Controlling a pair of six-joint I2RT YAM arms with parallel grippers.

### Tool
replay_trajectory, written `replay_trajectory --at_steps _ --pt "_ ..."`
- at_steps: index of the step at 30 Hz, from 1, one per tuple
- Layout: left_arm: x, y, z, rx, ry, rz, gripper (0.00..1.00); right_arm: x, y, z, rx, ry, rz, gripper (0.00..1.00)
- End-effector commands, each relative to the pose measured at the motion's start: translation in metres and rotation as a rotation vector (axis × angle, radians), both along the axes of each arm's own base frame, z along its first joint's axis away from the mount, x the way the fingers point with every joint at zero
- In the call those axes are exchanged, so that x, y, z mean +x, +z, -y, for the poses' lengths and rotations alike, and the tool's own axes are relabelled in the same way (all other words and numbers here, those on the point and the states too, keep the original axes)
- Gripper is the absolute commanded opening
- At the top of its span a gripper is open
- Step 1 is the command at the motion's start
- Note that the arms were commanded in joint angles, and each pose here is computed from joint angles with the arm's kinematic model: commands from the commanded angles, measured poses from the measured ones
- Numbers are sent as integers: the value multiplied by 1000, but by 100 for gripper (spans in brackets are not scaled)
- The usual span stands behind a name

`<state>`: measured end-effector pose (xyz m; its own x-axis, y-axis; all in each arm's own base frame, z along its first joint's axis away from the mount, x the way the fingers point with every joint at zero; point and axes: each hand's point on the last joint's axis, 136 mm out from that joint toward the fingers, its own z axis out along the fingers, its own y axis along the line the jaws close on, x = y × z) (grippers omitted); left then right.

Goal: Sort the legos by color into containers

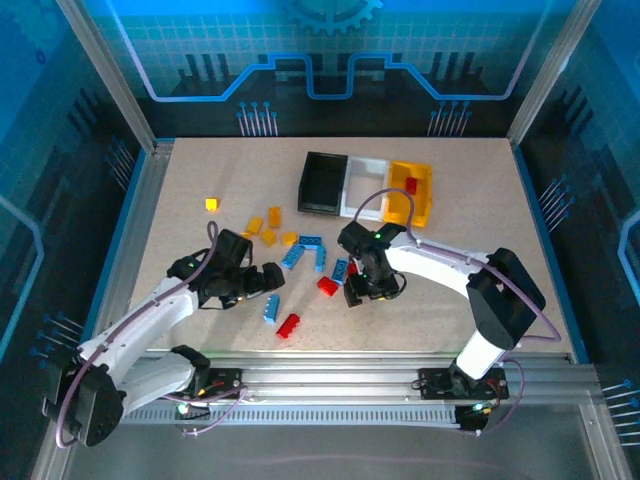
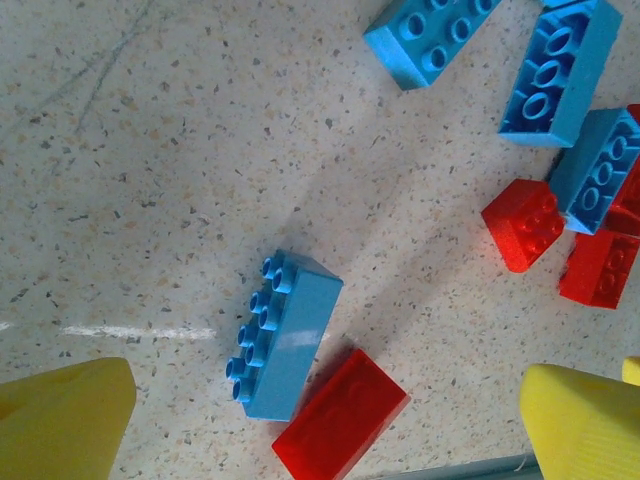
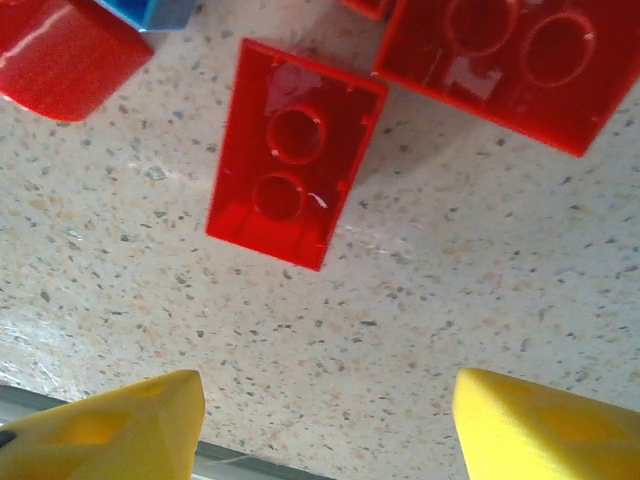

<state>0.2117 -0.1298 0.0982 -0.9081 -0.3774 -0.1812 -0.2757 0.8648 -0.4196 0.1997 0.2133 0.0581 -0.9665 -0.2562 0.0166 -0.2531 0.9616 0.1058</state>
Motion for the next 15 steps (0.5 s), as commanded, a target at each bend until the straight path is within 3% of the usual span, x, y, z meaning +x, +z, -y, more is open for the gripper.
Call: replay_trajectory --at_steps 1,15 --pt "4 4 4 -21 -1 -11 99 13 -3 -12 28 -30 46 68" --pt "-2 11 -2 11 -24 -16 99 33 -32 -32 -18 -34 8 62"
